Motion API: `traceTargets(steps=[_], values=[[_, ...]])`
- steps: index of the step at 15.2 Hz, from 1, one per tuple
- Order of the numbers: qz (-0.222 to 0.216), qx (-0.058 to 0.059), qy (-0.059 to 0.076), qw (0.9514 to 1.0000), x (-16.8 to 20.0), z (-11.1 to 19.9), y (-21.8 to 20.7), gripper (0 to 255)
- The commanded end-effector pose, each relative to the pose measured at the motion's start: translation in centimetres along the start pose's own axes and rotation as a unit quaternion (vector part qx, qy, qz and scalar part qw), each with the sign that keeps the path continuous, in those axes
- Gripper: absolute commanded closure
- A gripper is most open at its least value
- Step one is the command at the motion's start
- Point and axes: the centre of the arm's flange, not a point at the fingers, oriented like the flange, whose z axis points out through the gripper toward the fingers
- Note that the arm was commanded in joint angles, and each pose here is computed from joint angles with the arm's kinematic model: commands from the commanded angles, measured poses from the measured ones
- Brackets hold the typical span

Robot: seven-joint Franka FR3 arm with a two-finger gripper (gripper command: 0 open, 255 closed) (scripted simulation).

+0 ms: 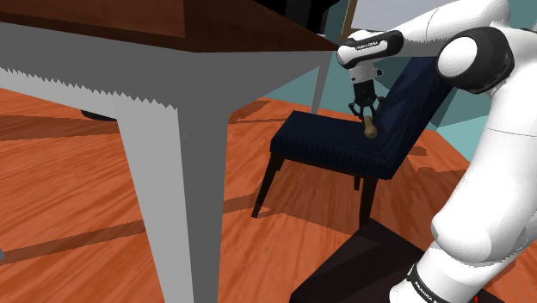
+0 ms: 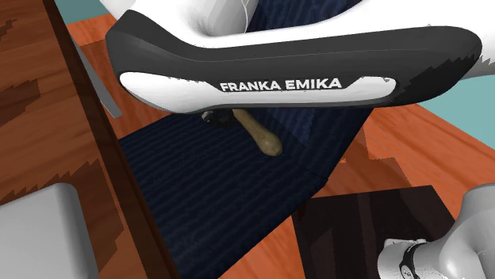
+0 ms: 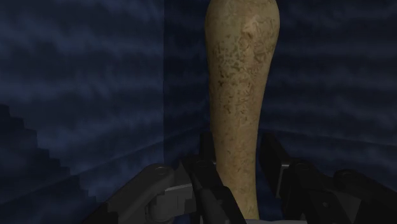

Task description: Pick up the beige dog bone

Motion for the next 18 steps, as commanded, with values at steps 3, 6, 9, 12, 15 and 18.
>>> traceTargets(steps=[3, 6, 9, 12, 15, 18], values=[[0.000, 0.000, -0.001, 1.0000, 0.0, 0.1, -0.1, 255], [0.000, 0.000, -0.001, 1.0000, 0.0, 0.0, 0.0, 255], [0.000, 0.000, -0.001, 1.0000, -0.2, -1.4, 0.6, 255], [0.000, 0.000, -0.001, 1.0000, -0.4, -2.9, 1.3, 255], [0.000, 0.000, -0.001, 1.0000, -0.6, -4.3, 1.9, 255], [0.000, 0.000, -0.001, 1.0000, -0.8, -5.7, 2.6, 255]])
